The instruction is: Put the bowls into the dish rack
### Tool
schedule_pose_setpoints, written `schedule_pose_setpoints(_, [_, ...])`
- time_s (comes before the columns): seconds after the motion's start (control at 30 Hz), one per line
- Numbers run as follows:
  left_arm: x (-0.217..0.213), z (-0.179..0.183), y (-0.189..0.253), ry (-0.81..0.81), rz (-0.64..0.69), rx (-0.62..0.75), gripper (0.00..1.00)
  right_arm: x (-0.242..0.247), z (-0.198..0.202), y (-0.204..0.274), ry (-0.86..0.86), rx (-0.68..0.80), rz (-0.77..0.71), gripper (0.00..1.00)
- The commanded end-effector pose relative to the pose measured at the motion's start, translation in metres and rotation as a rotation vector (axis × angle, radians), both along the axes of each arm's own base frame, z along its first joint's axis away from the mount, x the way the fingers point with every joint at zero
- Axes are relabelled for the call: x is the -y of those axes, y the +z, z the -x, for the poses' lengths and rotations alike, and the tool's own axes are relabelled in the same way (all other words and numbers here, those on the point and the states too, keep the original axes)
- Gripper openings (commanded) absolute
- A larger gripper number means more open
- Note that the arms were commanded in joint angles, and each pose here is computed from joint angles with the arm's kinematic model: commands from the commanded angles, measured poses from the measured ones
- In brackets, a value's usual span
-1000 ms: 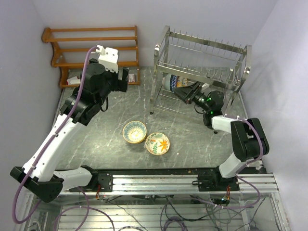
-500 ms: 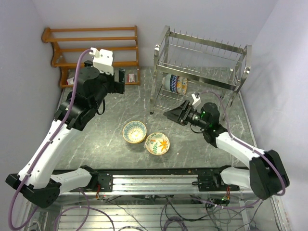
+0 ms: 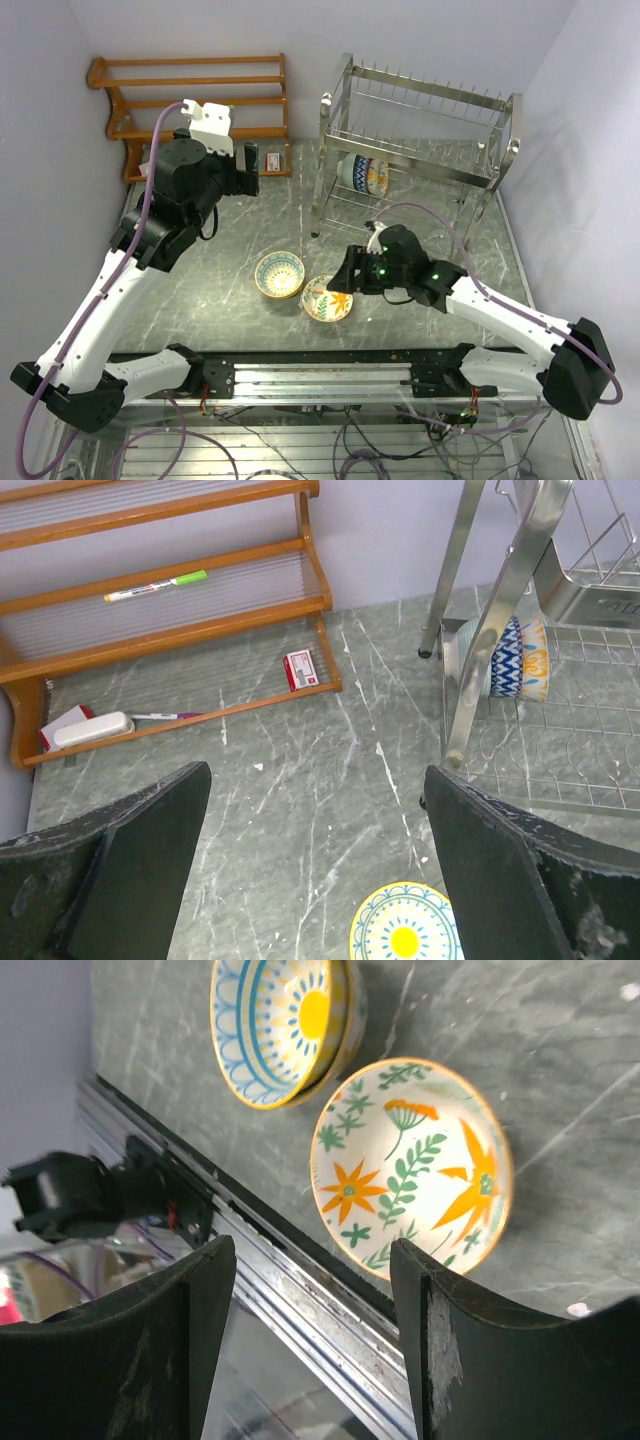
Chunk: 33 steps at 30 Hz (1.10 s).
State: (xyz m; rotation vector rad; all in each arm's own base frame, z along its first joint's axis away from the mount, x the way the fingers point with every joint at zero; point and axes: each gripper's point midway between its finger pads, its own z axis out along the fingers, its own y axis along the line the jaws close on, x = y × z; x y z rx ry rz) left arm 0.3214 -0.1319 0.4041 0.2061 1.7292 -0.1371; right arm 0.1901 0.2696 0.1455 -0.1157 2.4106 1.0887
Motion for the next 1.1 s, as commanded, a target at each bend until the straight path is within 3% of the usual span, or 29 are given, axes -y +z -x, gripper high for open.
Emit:
schedule_pose_setpoints(0.0, [-0.001,0.008,0.019,0.004,0.062,0.021,0.99,-0.005,0.015,-0.004,0.077,0.058,0.206,0.63])
schedule_pose_setpoints(0.33, [-0.025,0.025,0.026,0.075,0.059,0.020,0.99,-0.046,0.047,-0.034,0.319,0.124,0.430,0.64])
schedule_pose_setpoints(0.77, [-0.061,0.052,0.032,0.172,0.036,0.033,0.99,-0.070,0.036,-0.071,0.369,0.154,0.573,0.64])
schedule_pose_setpoints(0.9, [-0.069,0.057,0.030,0.194,0.022,0.034,0.99,-0.065,0.034,-0.087,0.348,0.164,0.639,0.58])
schedule_pose_setpoints(1.07, [-0.076,0.062,0.026,0.209,-0.004,0.029,0.99,-0.062,0.030,-0.095,0.322,0.170,0.674,0.39])
